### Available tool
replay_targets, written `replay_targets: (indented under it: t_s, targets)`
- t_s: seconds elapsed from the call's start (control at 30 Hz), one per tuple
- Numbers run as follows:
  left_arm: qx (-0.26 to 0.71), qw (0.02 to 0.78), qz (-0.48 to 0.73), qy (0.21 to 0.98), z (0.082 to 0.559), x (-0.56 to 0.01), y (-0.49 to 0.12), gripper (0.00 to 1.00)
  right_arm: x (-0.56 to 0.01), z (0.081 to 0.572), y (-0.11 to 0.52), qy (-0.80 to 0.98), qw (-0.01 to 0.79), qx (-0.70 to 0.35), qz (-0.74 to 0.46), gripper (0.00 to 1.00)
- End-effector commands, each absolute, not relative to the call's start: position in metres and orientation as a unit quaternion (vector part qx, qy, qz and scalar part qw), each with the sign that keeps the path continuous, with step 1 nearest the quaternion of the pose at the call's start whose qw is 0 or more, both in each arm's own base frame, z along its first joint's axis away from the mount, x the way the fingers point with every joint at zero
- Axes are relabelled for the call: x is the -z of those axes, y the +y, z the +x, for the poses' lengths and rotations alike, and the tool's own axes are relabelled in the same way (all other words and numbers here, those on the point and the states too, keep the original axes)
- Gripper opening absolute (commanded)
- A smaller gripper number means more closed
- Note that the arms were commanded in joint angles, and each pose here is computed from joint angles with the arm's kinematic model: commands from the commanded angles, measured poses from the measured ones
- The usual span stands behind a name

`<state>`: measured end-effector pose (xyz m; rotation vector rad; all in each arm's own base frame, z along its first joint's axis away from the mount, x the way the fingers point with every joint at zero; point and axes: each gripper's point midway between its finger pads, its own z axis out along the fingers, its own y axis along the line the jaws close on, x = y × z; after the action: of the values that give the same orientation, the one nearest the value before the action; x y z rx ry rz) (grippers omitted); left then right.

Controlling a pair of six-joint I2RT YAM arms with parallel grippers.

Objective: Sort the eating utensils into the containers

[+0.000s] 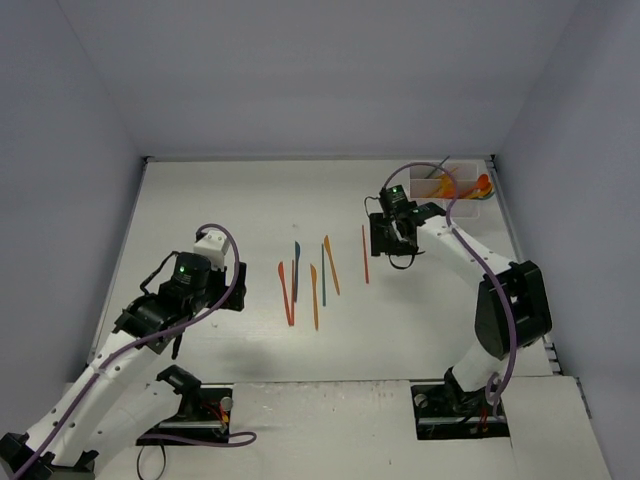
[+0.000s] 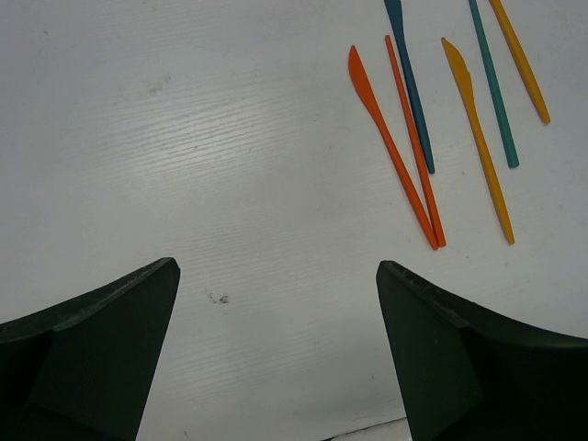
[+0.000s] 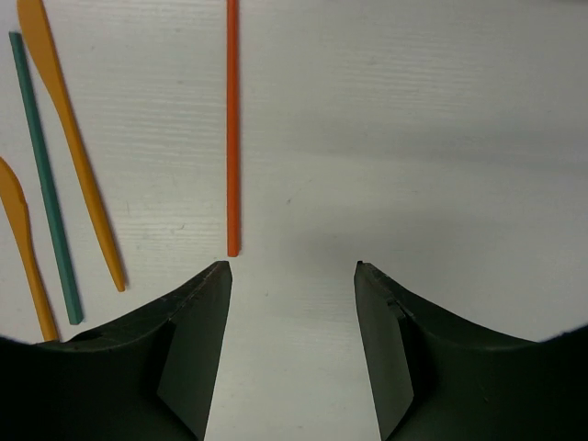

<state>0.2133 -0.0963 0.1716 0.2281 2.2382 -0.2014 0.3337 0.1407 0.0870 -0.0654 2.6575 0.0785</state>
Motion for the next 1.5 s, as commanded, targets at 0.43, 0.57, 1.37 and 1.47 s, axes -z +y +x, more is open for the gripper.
replay_targets:
  t_s: [0.43,0.57,1.37,1.47]
  targets:
    - [0.103,0.463,0.089,0.876,0.22,-0.195,-0.104,0.87,-0.025,0.346,0.182,0.986,0.165,-0.008,-0.033,0.48]
    - [0.101,0.465,0.086,0.875,0.22,-0.196,-0.102,0.87,-0.014,0.354,0.185,0.987,0.157,-0.002,-0.036,0.44]
    - [0.098,0.463,0.086,0.877,0.219,-0.195,-0.103,0.87,-0.004,0.416,0.175,0.983,0.18,0.009,-0.043,0.0]
    - [0.098,0.462,0.086,0.877,0.219,-0.195,-0.103,0.87,-0.042,0.439,0.184,0.972,0.229,-0.007,-0.048,0.0]
